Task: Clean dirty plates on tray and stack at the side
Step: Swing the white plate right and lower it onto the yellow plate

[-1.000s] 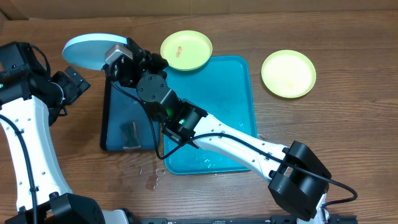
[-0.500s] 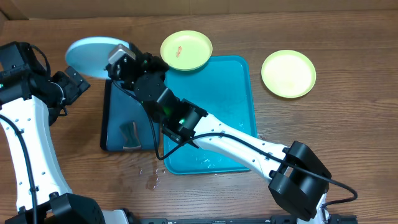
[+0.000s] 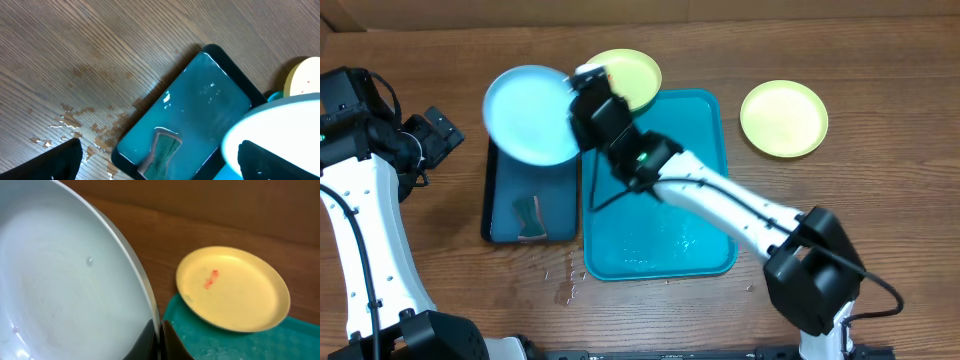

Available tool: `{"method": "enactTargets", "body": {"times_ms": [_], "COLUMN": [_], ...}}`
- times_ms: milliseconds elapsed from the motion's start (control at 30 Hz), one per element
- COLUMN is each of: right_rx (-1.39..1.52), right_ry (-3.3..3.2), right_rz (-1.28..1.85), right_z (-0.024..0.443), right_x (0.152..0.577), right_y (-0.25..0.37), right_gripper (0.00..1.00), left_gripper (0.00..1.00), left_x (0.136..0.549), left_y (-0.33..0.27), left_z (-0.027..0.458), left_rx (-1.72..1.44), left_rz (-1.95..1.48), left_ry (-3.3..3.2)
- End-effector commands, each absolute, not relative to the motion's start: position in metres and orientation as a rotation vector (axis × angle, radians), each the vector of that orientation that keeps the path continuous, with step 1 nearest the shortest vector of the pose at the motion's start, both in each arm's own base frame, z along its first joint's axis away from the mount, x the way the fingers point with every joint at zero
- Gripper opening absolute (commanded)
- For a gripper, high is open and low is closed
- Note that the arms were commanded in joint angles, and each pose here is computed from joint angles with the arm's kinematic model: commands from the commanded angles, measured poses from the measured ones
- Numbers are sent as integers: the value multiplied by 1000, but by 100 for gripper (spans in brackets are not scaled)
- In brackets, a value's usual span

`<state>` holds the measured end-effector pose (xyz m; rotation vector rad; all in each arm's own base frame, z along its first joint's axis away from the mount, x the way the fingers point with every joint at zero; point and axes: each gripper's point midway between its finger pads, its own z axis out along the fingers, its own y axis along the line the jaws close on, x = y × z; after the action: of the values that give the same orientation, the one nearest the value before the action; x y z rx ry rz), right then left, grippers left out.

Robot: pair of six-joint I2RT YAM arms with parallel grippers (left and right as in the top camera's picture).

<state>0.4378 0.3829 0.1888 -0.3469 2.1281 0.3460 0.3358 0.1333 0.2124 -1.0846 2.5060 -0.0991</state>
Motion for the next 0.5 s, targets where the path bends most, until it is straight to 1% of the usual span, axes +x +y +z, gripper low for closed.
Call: {"method": "enactTargets", "body": {"times_ms": [0, 100, 233, 367, 467], "right_rx": [-114, 50, 315, 573, 770], "right_ry": [2138, 2192, 2296, 2352, 2372], "right_rz": [462, 496, 580, 583, 505], "right_z": [223, 224, 205, 186, 170], "right_x": [473, 499, 523, 527, 516], "right_y": [329, 266, 169, 67, -6], "right_gripper": [4, 4, 4, 4, 4], "left_gripper": [100, 100, 100, 100, 100], "left_x": [337, 337, 337, 337, 337], "left_y": [134, 134, 134, 134, 134], "left_z": [220, 220, 220, 220, 220], "left_rx": [-1093, -1093, -1093, -1093, -1093], "left_rz": [-102, -102, -102, -102, -102], "left_ry": [2479, 2479, 2479, 2479, 2479]}}
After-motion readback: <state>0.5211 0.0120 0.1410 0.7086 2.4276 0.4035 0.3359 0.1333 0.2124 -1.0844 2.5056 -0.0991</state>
